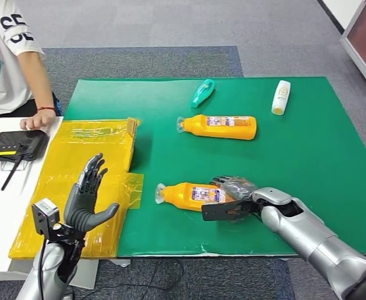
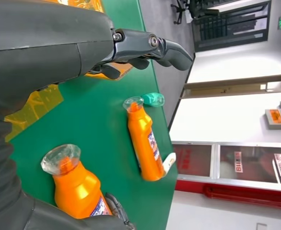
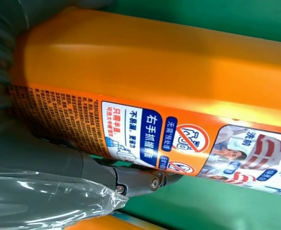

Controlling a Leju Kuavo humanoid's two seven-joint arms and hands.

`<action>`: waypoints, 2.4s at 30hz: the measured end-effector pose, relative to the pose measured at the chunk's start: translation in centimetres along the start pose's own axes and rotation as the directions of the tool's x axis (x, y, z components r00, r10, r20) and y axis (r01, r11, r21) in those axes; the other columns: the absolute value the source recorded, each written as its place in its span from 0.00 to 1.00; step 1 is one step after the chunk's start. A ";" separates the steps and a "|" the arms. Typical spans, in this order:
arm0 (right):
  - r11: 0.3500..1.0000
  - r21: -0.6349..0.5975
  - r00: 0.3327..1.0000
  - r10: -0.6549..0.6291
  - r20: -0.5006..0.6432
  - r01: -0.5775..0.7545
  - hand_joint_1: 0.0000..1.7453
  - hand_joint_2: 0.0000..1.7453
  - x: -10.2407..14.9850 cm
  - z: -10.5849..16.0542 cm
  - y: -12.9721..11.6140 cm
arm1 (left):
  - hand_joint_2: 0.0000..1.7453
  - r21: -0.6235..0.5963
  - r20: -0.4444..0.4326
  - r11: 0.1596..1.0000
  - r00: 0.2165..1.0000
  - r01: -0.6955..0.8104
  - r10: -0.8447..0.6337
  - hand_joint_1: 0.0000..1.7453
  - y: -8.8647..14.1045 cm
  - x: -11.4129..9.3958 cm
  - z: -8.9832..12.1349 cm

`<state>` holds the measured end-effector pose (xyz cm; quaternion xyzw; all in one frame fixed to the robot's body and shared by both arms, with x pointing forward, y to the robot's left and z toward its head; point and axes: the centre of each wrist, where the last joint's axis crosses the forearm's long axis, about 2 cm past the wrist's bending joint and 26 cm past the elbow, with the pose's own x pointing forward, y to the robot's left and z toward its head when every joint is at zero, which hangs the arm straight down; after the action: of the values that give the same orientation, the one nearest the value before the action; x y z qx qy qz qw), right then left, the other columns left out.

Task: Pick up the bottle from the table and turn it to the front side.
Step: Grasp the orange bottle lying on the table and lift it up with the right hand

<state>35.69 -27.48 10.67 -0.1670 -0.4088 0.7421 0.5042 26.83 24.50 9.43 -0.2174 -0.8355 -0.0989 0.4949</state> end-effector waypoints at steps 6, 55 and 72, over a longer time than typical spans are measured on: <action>1.000 -0.012 1.000 -0.007 0.007 0.008 1.00 1.00 0.2 -0.1 0.1 | 1.00 -0.001 -0.001 1.000 1.000 -0.001 0.001 0.00 0.0 0.0 0.0; 0.198 0.075 0.022 -0.446 0.895 0.977 1.00 1.00 6.4 2.0 4.7 | 1.00 -0.055 -0.012 0.996 0.998 -0.063 0.063 0.00 -1.1 -0.4 -0.2; 0.260 -0.032 0.135 -0.389 0.911 0.965 1.00 1.00 12.2 0.2 3.4 | 1.00 -0.231 -0.059 0.943 0.971 -0.239 0.231 0.00 -0.8 1.1 -6.3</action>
<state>28.22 -17.29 10.17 0.2354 -0.8249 0.1757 0.4830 30.96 21.69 13.52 -0.3712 -0.7781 -0.1412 0.4867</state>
